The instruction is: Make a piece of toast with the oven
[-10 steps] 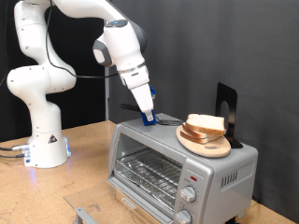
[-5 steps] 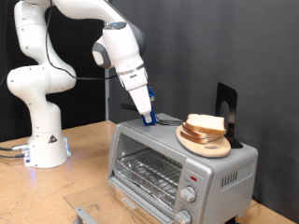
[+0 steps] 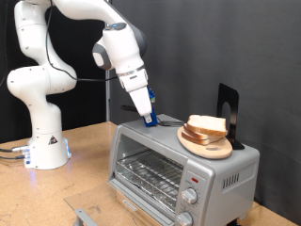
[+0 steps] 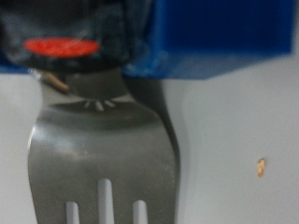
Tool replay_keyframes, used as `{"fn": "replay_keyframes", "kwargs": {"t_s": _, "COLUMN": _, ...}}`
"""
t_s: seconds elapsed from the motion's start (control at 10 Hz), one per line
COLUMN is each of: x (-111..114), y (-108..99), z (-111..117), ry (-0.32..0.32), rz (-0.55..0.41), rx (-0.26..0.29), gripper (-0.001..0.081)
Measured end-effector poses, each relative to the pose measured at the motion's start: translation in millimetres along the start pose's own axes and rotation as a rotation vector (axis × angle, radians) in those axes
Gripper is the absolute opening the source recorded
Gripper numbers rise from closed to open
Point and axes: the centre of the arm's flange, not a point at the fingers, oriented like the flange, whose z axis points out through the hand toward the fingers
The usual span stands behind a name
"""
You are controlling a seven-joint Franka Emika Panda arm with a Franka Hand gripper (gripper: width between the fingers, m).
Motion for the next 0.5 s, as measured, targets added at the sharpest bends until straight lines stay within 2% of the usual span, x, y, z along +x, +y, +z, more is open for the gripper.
{"fn": "replay_keyframes", "kwargs": {"t_s": 0.5, "x": -0.9, "y": -1.7, "z": 0.3, "ry": -0.003, "rz": 0.010, "rx": 0.012, "gripper": 0.0363}}
